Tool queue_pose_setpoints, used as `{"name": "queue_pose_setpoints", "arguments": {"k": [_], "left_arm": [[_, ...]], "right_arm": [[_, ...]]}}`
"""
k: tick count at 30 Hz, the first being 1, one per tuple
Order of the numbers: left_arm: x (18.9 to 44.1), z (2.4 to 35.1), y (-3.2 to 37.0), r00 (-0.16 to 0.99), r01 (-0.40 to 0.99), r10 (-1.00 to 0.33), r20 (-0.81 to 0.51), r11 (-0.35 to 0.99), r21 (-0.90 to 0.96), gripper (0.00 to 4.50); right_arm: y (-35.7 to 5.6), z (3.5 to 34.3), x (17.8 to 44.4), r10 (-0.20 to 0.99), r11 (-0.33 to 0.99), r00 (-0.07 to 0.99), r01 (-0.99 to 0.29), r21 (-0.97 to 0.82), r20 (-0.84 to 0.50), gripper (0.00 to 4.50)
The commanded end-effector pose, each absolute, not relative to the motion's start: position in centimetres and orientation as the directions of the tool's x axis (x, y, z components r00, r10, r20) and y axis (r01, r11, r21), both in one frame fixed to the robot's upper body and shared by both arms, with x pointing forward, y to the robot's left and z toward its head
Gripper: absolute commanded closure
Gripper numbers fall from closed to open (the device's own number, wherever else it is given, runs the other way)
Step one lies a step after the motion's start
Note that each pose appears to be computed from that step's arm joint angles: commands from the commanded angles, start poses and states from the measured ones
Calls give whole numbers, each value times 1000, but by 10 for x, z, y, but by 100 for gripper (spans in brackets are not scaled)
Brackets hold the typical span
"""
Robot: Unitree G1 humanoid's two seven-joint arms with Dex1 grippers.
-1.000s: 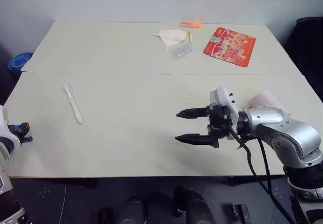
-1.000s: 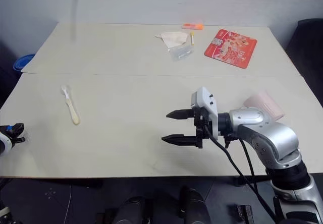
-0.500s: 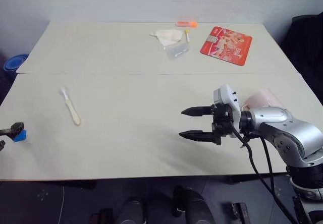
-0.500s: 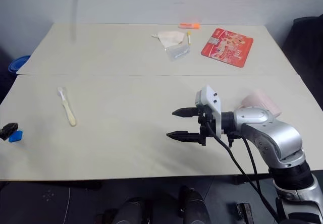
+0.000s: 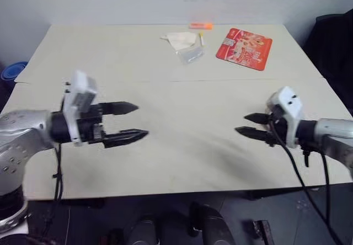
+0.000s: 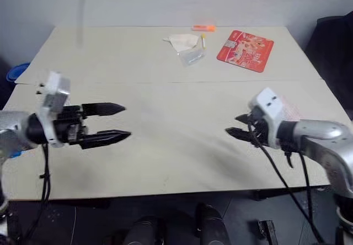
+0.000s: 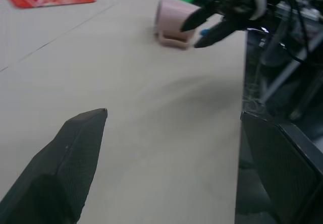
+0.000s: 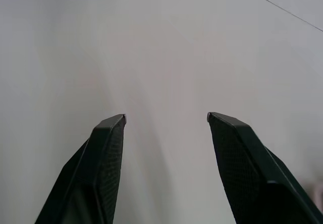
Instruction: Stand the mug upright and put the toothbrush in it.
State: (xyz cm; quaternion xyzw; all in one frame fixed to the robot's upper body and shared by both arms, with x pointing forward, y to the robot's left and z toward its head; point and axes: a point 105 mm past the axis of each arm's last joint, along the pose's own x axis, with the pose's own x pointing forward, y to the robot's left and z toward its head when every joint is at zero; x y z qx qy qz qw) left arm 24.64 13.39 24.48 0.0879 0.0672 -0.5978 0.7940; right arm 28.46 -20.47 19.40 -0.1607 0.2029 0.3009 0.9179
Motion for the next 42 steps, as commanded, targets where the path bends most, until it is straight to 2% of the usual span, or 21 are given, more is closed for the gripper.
{"name": "queue_pose_setpoints", "arguments": {"k": [1, 6, 14, 18, 28, 33, 37, 42], "left_arm": [[252, 238, 119, 197, 979, -950, -241, 178, 99, 0], [263, 235, 103, 128, 987, -965, -227, 102, 124, 0], [270, 227, 95, 142, 984, -972, -185, 120, 128, 0], [270, 227, 96, 163, 981, -970, -179, 140, 135, 0], [268, 229, 94, 181, 977, -969, -168, 159, 141, 0], [270, 229, 95, 192, 975, -967, -170, 168, 145, 0], [272, 231, 94, 197, 974, -966, -170, 172, 150, 0], [274, 233, 95, 206, 971, -964, -168, 180, 157, 0]], "right_arm": [[-237, 199, 285, 291, 846, 824, -459, -271, -486, 163], [-255, 186, 296, 140, 877, 859, -338, -341, -492, 163], [-260, 169, 341, 91, 843, 861, -334, -421, -500, 163], [-269, 164, 353, 55, 832, 857, -323, -451, -513, 163], [-273, 145, 372, 74, 863, 828, -332, -380, -556, 163], [-271, 145, 382, 98, 877, 834, -330, -348, -544, 163], [-265, 149, 389, 138, 902, 843, -324, -286, -521, 245], [-264, 148, 390, 154, 909, 837, -328, -257, -525, 414]]}}
